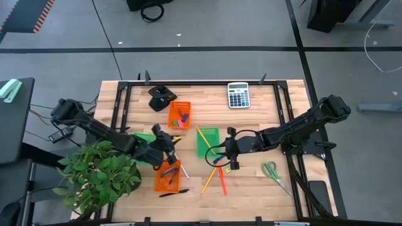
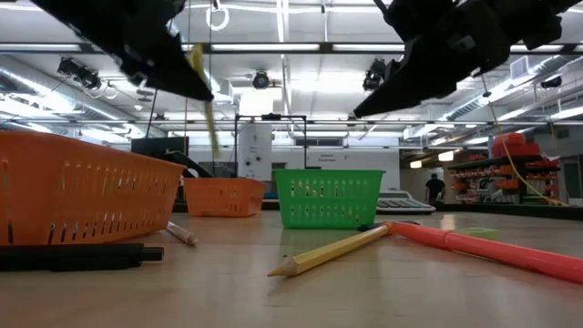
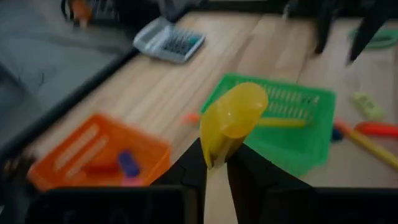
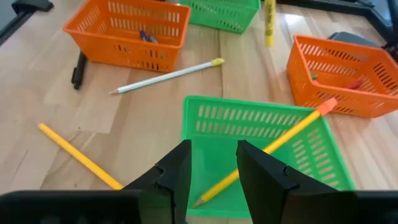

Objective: Sort crayons/erasers/pens/pencils in bins
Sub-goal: Put the yellow pen into the left green basket, then put the black pen into the left green basket

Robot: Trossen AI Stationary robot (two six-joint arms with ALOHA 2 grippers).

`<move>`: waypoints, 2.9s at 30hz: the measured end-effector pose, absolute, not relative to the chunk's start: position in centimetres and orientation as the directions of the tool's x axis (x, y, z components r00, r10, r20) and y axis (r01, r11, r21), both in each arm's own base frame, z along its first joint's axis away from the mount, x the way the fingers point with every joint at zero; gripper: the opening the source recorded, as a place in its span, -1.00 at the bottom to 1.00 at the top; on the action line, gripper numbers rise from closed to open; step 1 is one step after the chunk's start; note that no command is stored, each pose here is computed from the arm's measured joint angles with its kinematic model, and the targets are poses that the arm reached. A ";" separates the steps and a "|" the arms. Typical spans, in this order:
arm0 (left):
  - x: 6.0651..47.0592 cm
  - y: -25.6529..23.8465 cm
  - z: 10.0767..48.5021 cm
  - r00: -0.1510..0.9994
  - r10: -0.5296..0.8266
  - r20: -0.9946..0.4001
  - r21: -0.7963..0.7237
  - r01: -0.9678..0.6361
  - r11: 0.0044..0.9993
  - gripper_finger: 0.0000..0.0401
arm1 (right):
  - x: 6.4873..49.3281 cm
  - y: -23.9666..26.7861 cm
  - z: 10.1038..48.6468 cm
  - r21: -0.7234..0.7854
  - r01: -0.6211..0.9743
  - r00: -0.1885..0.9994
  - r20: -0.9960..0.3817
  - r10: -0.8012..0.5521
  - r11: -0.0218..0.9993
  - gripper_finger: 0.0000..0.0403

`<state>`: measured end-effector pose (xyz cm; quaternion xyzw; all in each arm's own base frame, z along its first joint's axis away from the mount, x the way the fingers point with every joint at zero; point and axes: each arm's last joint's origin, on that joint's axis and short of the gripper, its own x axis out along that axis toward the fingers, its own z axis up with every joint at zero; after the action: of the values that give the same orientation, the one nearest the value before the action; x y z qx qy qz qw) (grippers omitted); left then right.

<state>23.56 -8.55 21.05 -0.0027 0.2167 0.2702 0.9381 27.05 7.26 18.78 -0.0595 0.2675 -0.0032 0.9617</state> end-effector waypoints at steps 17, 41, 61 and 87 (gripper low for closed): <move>16.1 -6.3 22.8 0.614 0.395 -0.683 -0.030 -0.564 0.825 -0.70 | 26.6 7.5 19.2 -0.046 -0.004 0.855 -0.518 -0.020 0.999 -0.34; 9.8 -4.0 24.3 0.491 0.133 -0.861 -0.241 -0.625 0.743 -0.71 | 26.0 9.2 19.1 -0.050 -0.068 0.847 -0.530 0.031 0.996 -0.34; 10.4 -4.4 23.9 0.451 0.115 -0.885 -0.218 -0.620 0.754 -0.27 | 26.0 9.2 19.1 -0.049 -0.068 0.846 -0.532 0.031 0.996 -0.34; 18.4 -7.2 25.7 0.834 0.352 -0.425 -0.014 -0.395 0.919 -0.42 | 26.4 8.2 19.2 -0.059 -0.007 0.856 -0.516 -0.024 0.998 -0.34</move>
<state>18.36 -7.23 25.74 -0.0504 0.2118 0.1953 0.9563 26.39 8.19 19.18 -0.0294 0.2683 -0.0044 0.9629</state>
